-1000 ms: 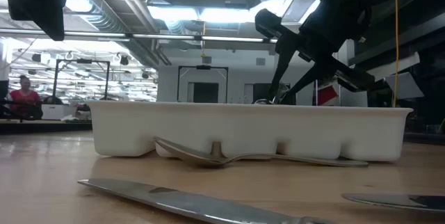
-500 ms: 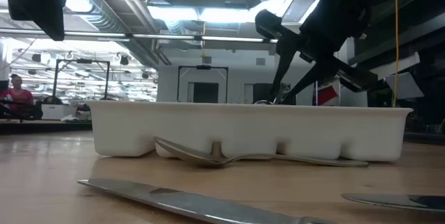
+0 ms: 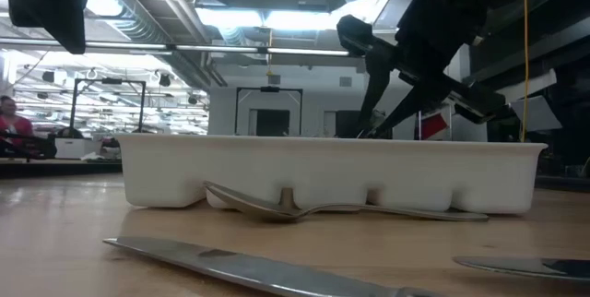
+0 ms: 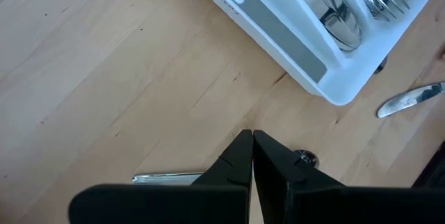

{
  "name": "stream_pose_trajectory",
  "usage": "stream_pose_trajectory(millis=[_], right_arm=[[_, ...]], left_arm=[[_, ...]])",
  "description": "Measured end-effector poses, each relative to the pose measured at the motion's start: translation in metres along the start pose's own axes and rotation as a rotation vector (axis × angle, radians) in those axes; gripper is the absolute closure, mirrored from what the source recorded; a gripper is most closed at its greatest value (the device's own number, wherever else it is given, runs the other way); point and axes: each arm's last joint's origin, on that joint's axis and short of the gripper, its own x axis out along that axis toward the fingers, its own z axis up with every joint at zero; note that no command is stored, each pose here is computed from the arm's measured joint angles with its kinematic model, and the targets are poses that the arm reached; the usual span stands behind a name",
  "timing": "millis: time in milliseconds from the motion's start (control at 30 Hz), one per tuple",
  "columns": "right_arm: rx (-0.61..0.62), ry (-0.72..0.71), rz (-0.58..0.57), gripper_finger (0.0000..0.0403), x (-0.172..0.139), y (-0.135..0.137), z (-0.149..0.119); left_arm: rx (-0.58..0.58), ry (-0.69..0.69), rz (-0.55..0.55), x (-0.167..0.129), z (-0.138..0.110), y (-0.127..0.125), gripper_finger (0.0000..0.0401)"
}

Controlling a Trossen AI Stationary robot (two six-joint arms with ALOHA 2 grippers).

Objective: Sort silverware
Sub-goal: Put the silver spoon into the white cutlery tray

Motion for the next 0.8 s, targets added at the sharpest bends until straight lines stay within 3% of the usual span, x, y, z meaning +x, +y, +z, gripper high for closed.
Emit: stream_pose_trajectory(millis=[133,233,467,800], right_arm=[[0.000,0.000,0.000,0.0306,0.000,0.000,0.000],[0.001,0.000,0.000,0.0306,0.000,0.000,0.000],[0.001,0.000,0.000,0.0306,0.000,0.000,0.000],[-0.005,0.000,0.000,0.0306,0.000,0.000,0.000]], left_arm=[[-0.002,-0.013,0.004,0.000,0.000,0.000,0.0398],[-0.024,-0.097,0.028,0.000,0.003,0.001,0.0398],[0.162,-0.357,0.134,0.000,0.011,0.003,0.0398],[0.279,-0.494,0.020,0.034,0.017,-0.003,0.0398]])
